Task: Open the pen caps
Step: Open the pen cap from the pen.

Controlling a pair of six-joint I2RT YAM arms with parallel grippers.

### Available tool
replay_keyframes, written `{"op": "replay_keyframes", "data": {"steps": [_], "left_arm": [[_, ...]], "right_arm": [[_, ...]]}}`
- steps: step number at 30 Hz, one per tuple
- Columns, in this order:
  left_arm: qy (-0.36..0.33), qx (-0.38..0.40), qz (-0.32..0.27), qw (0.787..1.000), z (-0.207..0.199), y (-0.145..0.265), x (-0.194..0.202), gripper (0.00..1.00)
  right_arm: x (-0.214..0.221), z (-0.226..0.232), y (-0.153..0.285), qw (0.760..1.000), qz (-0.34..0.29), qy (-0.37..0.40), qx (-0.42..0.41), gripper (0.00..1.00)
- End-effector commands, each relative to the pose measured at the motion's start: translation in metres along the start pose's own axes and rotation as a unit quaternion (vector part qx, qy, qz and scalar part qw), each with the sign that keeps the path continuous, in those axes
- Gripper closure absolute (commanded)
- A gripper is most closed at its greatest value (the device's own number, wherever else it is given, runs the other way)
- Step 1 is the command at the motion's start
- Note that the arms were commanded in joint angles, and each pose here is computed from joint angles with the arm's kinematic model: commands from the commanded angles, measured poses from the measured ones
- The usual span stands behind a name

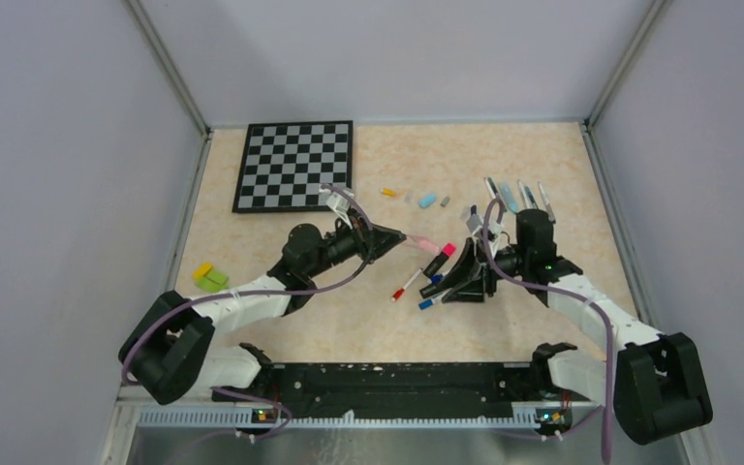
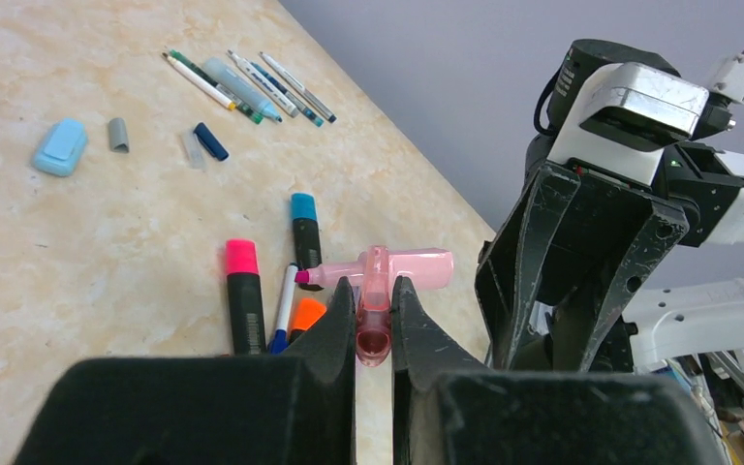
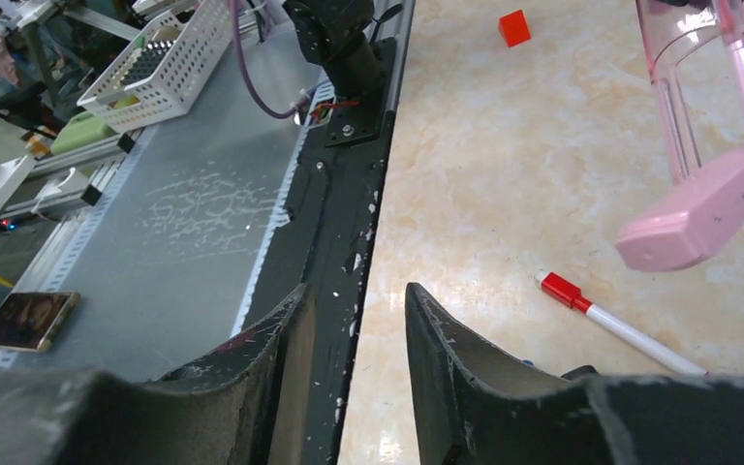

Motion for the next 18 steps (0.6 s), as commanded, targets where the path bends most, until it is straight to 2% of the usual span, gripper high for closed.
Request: {"op": "replay_keyframes", "data": {"steps": [1,4,8,10,18], "left_arm": [[-0.016,0.053,0.010,0.998,-0.022,-0.010,-0.007,1.00],[-0.019,0.061,0.020,0.998,-0.024,-0.010,-0.005,1.00],[-0.026,0.066,0.032,0.997,-0.027,-0.007,-0.002,1.00],[-0.024,0.075,0.043,0.996,-0.030,-0.007,0.000,1.00],[-0.008,0.079,0.068,0.995,-0.028,-0.008,0.009,1.00]], "right_arm": [[-0.009,-0.014,-0.003,0.998,0.011,0.049,0.021,0.61],[-0.005,-0.028,0.004,0.994,0.051,0.067,0.065,0.71],[0.000,-0.042,0.013,0.985,0.096,0.098,0.104,0.93],[0.001,-0.050,0.016,0.981,0.105,0.103,0.126,1.00],[-0.012,-0.054,0.005,0.984,0.100,0.119,0.090,1.00]]}}
Point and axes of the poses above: each gripper's point midway between its finger pads, its own y axis back along the fingers, its own z axis along the line the jaws close on, x = y × z, the point moved 3 cm from there along y, back along the fingers, and after that the axes turned 15 degrees about y, right-handed, at the moved point
